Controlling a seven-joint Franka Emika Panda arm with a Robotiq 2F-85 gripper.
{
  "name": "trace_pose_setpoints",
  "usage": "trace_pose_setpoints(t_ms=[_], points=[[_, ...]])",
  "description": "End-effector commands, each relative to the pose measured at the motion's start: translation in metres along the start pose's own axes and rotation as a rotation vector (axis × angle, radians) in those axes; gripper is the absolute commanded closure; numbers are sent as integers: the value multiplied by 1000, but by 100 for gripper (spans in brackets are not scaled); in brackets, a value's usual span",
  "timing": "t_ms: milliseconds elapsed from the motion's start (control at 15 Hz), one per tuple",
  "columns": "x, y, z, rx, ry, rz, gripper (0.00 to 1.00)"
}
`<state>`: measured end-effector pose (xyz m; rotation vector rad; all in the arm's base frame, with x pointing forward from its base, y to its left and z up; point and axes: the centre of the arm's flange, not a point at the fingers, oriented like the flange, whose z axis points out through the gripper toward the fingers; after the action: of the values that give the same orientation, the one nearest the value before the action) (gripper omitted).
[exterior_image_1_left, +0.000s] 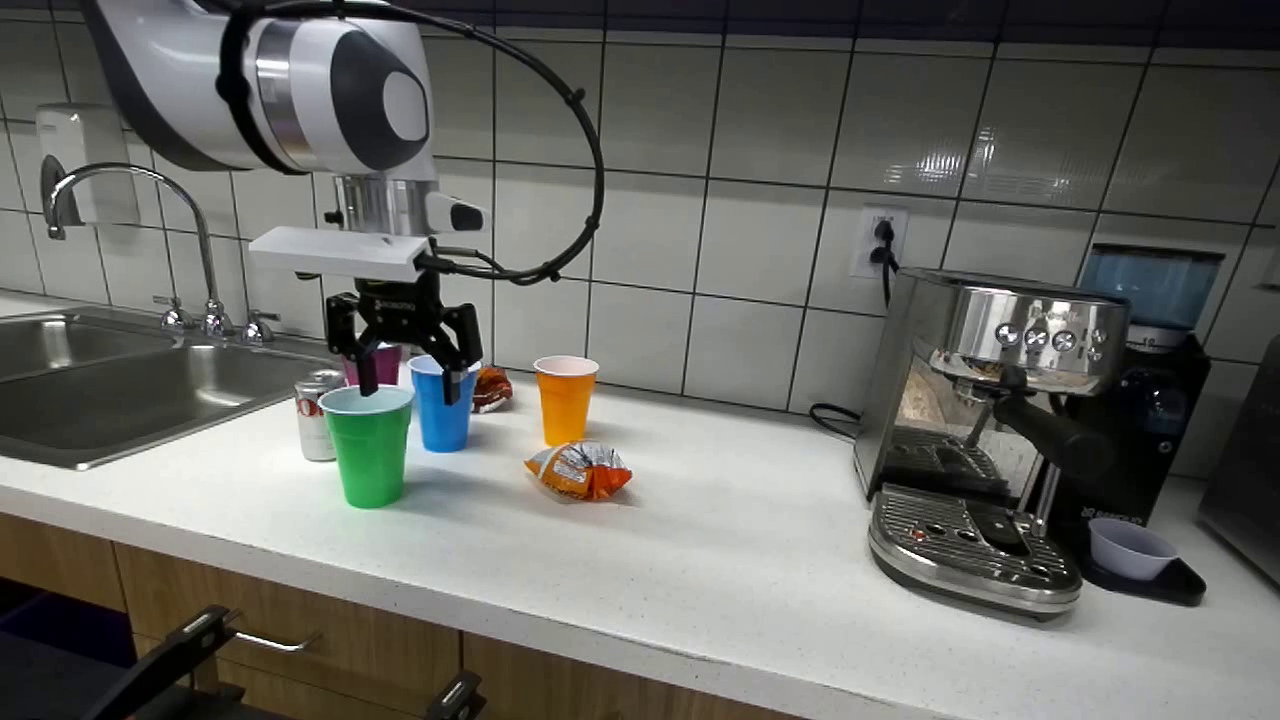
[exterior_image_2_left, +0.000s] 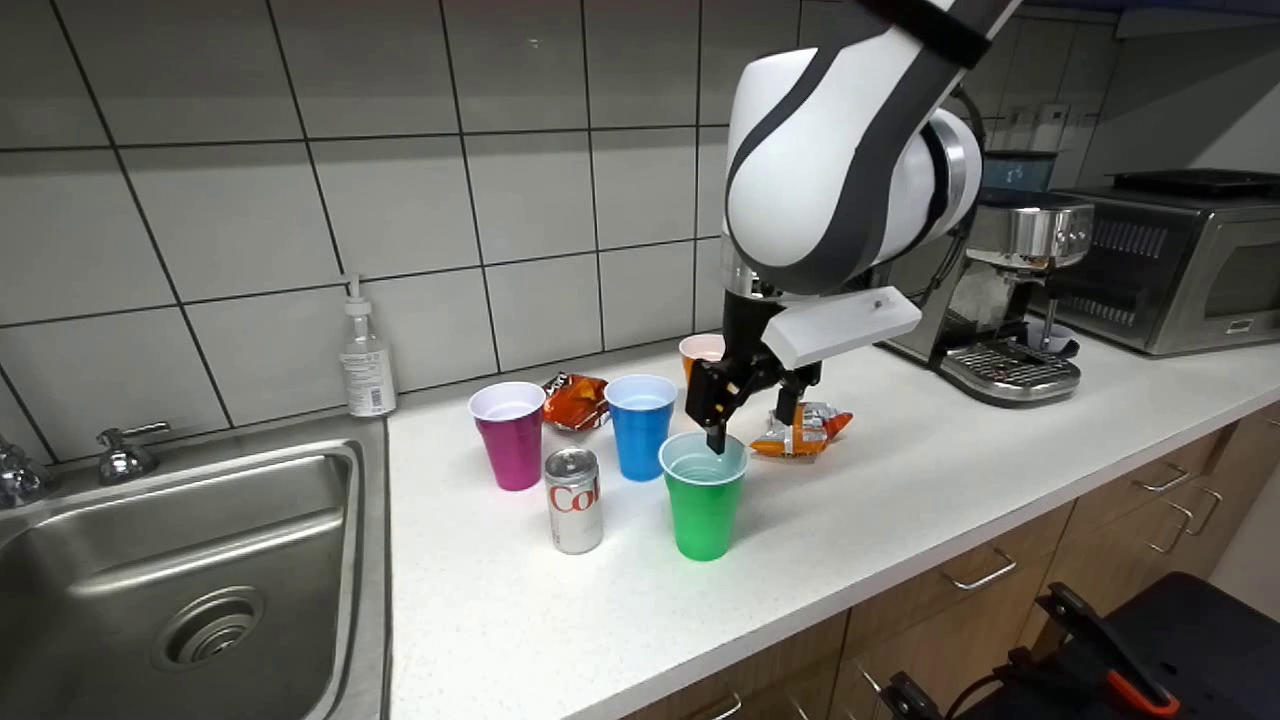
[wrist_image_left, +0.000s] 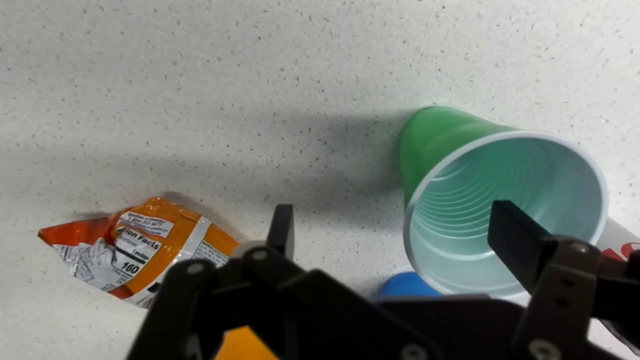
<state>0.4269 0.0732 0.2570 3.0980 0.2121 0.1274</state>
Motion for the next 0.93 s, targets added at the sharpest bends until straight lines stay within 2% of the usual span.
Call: trace_pose_setpoints(t_ms=[0, 200, 267, 867], points=[[12, -5, 15, -19, 8, 35, 0], [15, -7, 21, -8, 28, 93, 0], [6, -2, 15, -2, 4, 48, 0], [5, -3, 19, -1, -1, 53, 0]])
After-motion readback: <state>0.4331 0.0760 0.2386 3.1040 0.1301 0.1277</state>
